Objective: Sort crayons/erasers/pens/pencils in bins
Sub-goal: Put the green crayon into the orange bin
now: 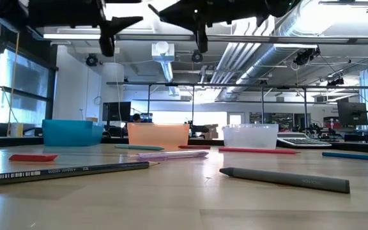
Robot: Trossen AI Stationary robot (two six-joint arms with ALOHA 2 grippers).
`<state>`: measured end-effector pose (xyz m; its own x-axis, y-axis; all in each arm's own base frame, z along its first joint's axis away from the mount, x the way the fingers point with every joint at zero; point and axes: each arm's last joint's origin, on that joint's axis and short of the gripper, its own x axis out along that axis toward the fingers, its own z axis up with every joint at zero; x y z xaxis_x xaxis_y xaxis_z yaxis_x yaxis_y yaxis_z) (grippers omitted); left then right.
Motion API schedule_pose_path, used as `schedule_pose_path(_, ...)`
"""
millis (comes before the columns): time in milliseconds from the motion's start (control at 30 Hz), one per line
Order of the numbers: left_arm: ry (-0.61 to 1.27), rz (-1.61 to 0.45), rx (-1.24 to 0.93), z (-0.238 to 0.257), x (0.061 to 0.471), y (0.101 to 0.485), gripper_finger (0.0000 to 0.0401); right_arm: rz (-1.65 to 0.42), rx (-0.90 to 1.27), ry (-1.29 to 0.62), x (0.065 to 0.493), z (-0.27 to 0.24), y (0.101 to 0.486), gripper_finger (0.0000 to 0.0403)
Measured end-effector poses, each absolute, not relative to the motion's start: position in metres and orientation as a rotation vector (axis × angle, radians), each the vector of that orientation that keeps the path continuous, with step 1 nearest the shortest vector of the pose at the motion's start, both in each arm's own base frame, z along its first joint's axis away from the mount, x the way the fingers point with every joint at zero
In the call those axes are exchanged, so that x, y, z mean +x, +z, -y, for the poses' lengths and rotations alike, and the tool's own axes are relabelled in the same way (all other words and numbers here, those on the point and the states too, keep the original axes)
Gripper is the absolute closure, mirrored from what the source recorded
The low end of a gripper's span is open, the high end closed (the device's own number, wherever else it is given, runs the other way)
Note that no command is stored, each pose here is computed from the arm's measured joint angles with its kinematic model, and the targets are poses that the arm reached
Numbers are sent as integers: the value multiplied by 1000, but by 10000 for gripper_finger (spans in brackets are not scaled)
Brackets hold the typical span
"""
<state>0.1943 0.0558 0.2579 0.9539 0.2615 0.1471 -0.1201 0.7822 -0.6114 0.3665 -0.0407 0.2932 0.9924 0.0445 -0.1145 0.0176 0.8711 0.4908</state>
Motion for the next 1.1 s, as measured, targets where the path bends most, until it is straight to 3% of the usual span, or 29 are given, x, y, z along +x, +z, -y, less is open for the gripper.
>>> schedule_pose_path(433, 187, 222, -542, -64, 230, 273, 269, -124, 505, 26, 367, 40, 293, 382)
schedule_pose_path(733, 180, 252, -491, -64, 230, 277, 355, -124, 493, 32, 366, 41, 294, 380)
schedule_pose_path(833, 183, 251, -477, -64, 230, 277, 389, -122, 483, 29, 366, 43, 294, 365)
schedule_pose_path(1100, 183, 264, -471, -66, 230, 278, 395, -118, 487, 7, 366, 46, 293, 280)
